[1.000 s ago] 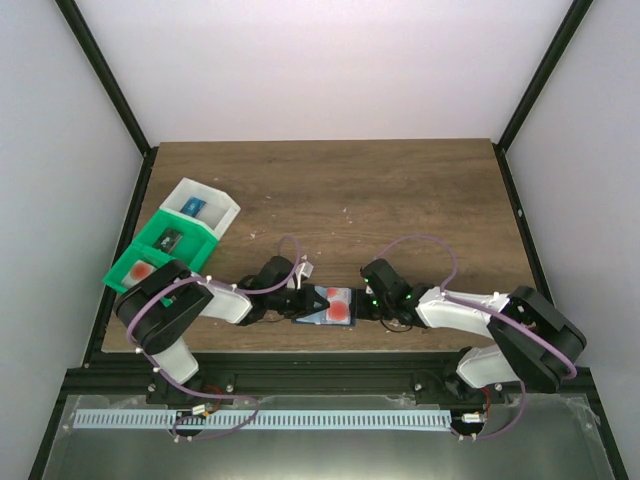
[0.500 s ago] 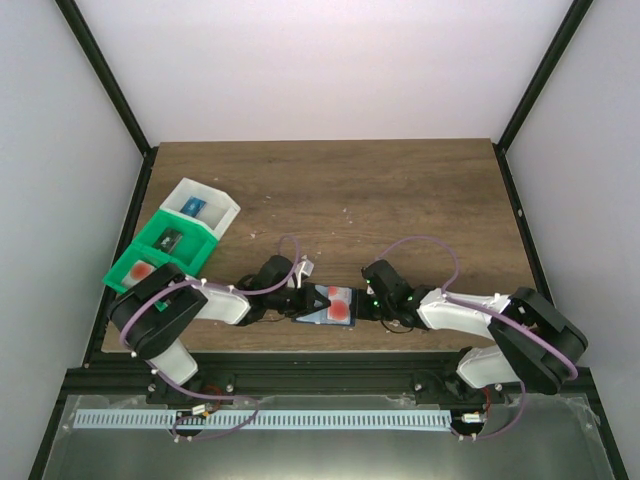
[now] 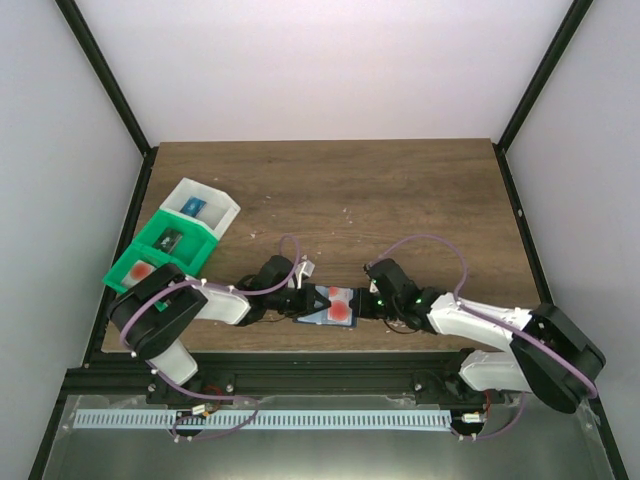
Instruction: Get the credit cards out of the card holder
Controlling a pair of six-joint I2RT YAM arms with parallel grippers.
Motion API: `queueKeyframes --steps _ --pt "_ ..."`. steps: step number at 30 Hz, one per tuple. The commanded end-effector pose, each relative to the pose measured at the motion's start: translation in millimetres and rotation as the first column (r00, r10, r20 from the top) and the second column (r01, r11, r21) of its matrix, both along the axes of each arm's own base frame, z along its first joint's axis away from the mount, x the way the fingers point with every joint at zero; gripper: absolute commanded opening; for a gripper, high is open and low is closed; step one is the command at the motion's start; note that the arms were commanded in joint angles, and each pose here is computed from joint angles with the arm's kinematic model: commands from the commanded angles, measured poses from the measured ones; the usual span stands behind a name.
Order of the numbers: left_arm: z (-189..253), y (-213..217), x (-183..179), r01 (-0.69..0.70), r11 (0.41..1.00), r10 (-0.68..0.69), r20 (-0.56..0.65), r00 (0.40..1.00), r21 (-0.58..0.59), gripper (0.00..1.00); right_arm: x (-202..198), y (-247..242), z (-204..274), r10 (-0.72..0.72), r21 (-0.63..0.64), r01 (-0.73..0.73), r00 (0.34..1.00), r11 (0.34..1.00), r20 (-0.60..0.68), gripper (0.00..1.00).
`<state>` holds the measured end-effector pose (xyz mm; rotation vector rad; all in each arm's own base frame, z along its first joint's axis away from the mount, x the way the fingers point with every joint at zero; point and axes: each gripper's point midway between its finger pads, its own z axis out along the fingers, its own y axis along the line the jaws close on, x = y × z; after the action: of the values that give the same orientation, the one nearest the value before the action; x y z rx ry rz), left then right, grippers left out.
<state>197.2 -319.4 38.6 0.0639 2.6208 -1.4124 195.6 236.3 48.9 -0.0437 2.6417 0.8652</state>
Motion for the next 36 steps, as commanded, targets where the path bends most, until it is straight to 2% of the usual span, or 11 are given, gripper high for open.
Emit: queueKeyframes --steps 1,7,10,14,19,31,33,36 --pt "-6 -3 -3 0.025 1.000 -0.025 -0.004 1.000 0.006 0.00 5 5 2 0.004 0.012 -0.004 1.000 1.000 0.011 0.01" --pt "-8 -4 -6 0.031 1.000 -0.031 -0.023 0.999 -0.003 0.00 6 0 -26 -0.011 -0.063 0.008 0.999 0.998 -0.038 0.00" --pt "-5 -7 -11 0.038 0.998 -0.041 -0.054 0.998 -0.044 0.00 2 -8 -42 -0.030 -0.114 0.021 0.997 0.993 -0.076 0.01" --pt "0 -7 -12 0.038 0.997 -0.041 -0.051 0.998 -0.067 0.00 -5 -15 -54 -0.055 -0.128 0.042 0.993 0.991 -0.101 0.00" --pt "13 -11 -11 0.049 0.991 -0.051 -0.013 0.999 -0.126 0.00 -6 -18 -57 -0.062 -0.131 0.048 0.993 0.990 -0.105 0.01" --pt "11 -1 -13 0.042 0.992 -0.042 0.003 0.999 -0.122 0.00 -7 -20 -60 -0.061 -0.145 0.046 0.992 0.988 -0.107 0.01" --pt "12 -2 -10 0.035 0.992 -0.035 0.004 0.999 -0.121 0.03 -6 -20 -60 -0.065 -0.145 0.049 0.993 0.988 -0.103 0.00" --pt "12 -1 -11 0.027 0.990 -0.028 -0.002 1.000 -0.139 0.00 -7 -19 -60 -0.067 -0.139 0.051 0.992 0.989 -0.110 0.00"
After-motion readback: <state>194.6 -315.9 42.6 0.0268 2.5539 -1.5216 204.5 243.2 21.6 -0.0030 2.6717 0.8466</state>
